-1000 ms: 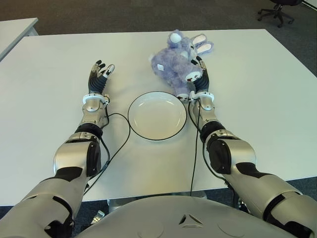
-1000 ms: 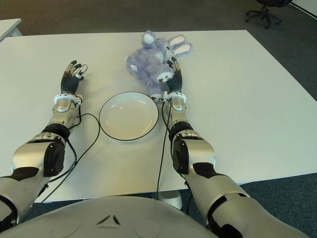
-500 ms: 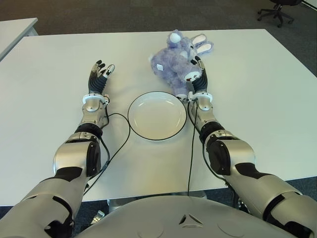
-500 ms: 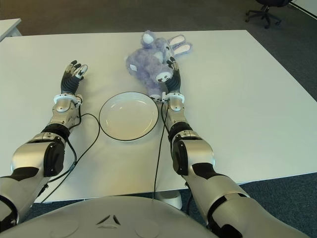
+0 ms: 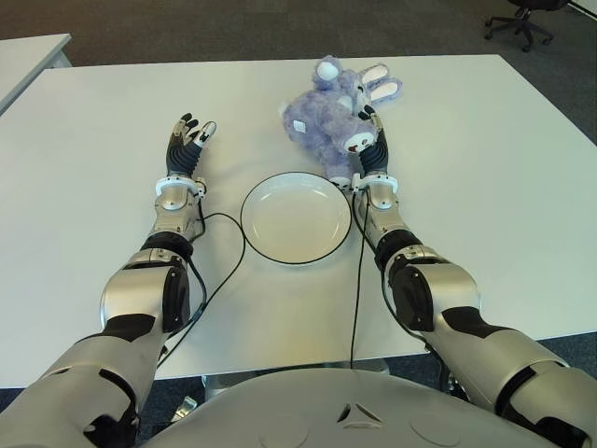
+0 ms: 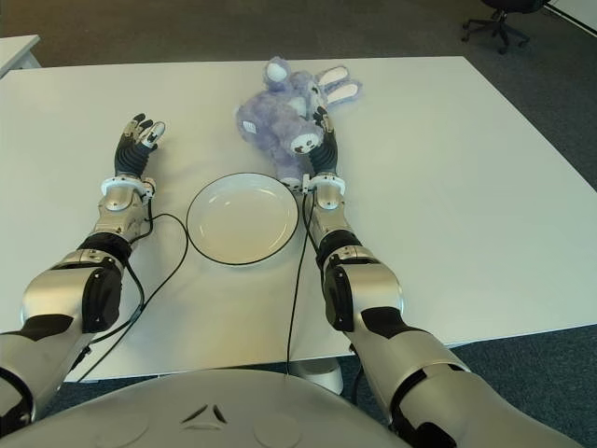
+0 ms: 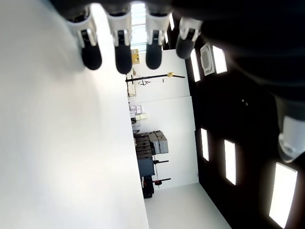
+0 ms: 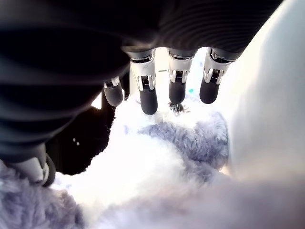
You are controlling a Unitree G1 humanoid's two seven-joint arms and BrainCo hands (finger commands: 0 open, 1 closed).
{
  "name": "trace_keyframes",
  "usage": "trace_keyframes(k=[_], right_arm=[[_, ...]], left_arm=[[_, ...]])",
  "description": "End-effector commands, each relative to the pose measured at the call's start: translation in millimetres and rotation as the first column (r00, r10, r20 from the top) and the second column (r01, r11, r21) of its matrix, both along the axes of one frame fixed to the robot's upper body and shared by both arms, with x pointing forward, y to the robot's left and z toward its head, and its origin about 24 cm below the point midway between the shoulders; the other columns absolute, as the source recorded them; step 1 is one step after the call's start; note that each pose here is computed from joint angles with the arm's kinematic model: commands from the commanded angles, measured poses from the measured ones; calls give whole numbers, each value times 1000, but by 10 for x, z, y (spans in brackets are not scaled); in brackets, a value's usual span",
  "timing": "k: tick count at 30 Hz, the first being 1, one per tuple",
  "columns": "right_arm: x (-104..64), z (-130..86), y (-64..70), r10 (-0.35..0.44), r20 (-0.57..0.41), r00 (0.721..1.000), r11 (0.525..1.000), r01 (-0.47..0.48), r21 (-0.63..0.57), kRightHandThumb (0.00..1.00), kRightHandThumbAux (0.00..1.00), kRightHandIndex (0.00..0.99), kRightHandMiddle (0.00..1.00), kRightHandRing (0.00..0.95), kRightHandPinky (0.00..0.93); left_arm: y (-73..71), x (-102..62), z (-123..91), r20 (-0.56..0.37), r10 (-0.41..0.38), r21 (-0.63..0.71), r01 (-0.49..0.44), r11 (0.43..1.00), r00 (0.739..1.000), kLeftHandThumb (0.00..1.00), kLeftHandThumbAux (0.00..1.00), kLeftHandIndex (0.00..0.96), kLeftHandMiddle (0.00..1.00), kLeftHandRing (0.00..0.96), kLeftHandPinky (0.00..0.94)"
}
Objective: Put the doll into the plate.
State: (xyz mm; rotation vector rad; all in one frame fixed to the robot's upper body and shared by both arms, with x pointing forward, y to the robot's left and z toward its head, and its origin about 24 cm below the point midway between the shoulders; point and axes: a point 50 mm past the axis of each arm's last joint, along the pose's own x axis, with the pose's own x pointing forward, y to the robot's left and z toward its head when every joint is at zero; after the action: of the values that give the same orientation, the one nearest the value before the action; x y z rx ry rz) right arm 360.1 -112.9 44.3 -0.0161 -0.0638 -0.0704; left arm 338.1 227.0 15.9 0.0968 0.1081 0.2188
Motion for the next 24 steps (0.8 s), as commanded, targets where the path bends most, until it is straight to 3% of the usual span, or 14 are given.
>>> trace_keyframes(k=[1,11,15,24], right_arm=[[-239,-400,16,-9,-138,990,1000,9,1,388,387,0,0,0,12],[-243,-361,59,-8,-97,995,1000,7,-12,400,369,0,0,0,0],[-246,-315,86,-7,-48,999,999,5,-34,359,393,0,0,0,0],[-240,-299,93,-15,-37,999,998,13,-56,302,397,0,0,0,0]], left_arm=[[-29,-291,-443,-183,3,-49,-12,999,983,0,493,0,128,143,152],[-20,-289,-440,-184,3,-52,-12,999,983,0,500,0,129,142,127],[-21,-288,-439,-182,2,-54,-12,998,983,0,497,0,128,138,136],[-17,-287,-438,-185,0,-50,-9,999,983,0,492,0,122,127,117]])
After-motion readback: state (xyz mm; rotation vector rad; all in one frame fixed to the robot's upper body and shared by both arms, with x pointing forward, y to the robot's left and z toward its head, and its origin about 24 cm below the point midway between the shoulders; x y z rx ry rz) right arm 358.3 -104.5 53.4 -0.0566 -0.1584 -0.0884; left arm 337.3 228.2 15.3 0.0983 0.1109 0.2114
